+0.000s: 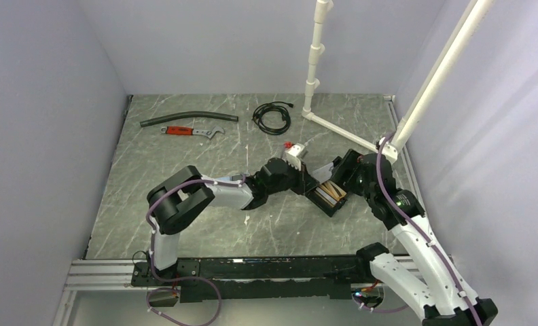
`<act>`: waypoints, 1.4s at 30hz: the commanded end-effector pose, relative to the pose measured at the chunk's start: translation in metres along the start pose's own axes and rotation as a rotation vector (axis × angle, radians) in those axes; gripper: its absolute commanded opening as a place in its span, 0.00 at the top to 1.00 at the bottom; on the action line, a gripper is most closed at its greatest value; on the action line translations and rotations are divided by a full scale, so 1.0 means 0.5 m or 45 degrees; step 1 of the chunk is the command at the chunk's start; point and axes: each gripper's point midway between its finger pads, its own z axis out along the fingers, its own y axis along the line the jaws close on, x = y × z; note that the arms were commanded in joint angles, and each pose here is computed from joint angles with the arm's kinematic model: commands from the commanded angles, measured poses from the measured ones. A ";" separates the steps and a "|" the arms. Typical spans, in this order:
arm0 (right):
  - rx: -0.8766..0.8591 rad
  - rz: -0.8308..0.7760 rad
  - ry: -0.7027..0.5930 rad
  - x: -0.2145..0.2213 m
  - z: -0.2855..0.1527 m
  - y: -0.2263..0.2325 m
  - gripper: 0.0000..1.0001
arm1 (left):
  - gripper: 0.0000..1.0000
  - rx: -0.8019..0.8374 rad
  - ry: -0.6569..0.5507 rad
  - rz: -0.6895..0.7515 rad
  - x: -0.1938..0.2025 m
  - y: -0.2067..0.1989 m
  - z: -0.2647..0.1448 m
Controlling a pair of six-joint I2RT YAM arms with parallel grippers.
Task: Put the credit cards into the card holder
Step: Pick up the credit card from the storage box.
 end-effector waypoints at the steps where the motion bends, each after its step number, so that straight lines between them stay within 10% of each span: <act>1: -0.313 0.093 0.031 0.003 0.002 0.067 0.01 | 1.00 0.292 -0.035 -0.263 -0.080 -0.079 -0.050; 11: -0.626 0.403 0.107 0.030 0.018 0.038 0.10 | 1.00 0.553 0.148 -0.592 -0.093 -0.120 -0.104; 15: -0.748 0.509 0.157 0.035 0.019 0.024 0.31 | 1.00 0.605 0.230 -0.695 -0.084 -0.126 -0.097; 27: -0.755 0.467 0.239 0.041 0.016 0.022 0.45 | 1.00 0.579 0.269 -0.777 -0.064 -0.103 -0.077; 42: -0.641 0.391 0.244 0.035 0.016 0.002 0.45 | 1.00 0.556 0.312 -0.782 -0.048 -0.097 -0.068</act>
